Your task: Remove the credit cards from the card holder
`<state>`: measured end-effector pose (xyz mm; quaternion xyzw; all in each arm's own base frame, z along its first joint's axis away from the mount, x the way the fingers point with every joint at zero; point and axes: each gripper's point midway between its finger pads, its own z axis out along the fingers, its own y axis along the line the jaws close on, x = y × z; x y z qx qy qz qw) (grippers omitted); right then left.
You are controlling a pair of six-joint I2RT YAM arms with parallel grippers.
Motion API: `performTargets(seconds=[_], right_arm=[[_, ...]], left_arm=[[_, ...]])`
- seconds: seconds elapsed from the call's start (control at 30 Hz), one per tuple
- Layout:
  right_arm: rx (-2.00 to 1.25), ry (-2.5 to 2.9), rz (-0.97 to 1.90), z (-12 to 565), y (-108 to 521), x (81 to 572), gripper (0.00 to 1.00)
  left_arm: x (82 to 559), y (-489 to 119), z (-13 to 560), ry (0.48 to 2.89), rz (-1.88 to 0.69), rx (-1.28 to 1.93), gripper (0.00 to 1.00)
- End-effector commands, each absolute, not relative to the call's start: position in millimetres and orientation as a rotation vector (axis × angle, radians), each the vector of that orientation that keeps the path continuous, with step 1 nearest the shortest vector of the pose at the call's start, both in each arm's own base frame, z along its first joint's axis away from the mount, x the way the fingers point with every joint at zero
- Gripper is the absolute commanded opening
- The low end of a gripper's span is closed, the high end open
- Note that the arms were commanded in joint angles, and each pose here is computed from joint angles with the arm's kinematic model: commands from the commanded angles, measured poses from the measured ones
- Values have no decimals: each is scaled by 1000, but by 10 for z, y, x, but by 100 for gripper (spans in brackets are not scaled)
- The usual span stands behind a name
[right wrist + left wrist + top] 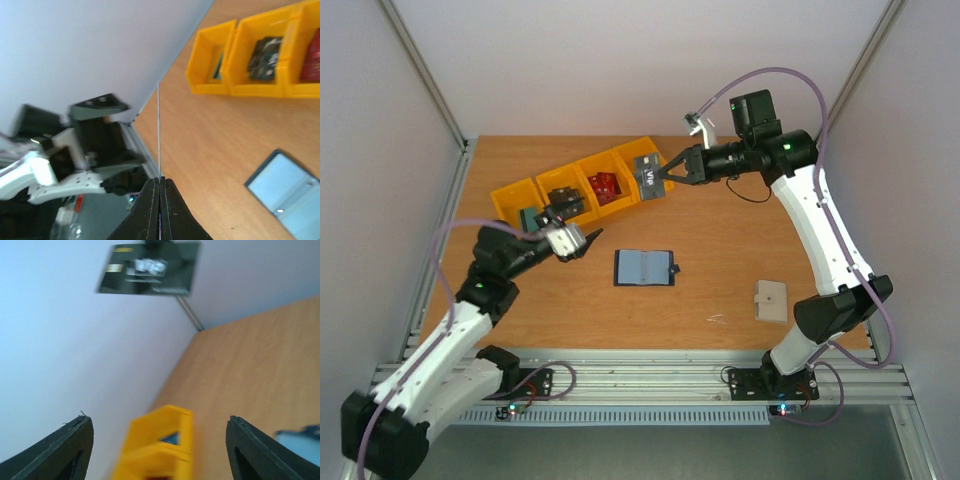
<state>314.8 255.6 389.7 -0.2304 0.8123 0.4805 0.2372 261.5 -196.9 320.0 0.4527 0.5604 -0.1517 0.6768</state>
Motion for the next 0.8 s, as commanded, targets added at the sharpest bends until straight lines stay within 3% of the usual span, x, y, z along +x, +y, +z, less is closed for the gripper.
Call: performTargets(seconds=[0.0,0.1,0.57,0.67,0.77], right_arm=[[-707,2263,1491,3915,2824,2811,1],[-753,2302,1494,3806,2957,2709,1],[-825,2378,1488,3611,3223,2585,1],[-848,2373,1486,3615,3291,2585,1],[-842,2371,1475,3604,3312,2632,1]], left_arm=[[2691,-2050,3622,327,581,1174,74],[2807,-2133,3749,180,711,1142,75],[2516,-2322,3534,-56,705,1253,63],[2526,-2334,3559,-63,713,1253,56],[2524,-2322,3587,-59,720,1245,32]])
